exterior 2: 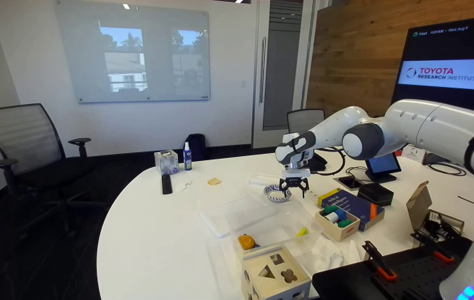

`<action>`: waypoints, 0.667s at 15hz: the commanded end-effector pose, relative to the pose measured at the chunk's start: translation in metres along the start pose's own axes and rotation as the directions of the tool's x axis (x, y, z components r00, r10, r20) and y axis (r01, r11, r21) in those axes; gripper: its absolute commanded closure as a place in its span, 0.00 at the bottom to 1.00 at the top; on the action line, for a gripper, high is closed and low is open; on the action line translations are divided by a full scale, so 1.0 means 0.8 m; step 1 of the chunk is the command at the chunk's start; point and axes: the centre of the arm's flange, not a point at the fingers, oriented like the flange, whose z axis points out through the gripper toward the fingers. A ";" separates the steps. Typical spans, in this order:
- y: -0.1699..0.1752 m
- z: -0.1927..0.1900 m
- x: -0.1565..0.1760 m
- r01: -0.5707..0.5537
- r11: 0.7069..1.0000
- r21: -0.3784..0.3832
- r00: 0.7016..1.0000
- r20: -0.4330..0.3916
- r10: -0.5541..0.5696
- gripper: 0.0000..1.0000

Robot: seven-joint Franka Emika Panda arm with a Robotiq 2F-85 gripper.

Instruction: Move the bowl on the table

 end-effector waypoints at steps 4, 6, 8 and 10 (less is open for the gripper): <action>0.046 0.002 -0.040 0.026 0.997 -0.070 0.997 0.080 -0.021 0.00; 0.054 0.020 -0.054 0.050 0.995 -0.089 0.994 0.105 -0.041 0.00; 0.061 0.029 -0.069 0.070 0.993 -0.099 0.988 0.141 -0.056 0.00; 0.070 0.027 -0.086 0.094 0.990 -0.104 0.981 0.177 -0.075 0.00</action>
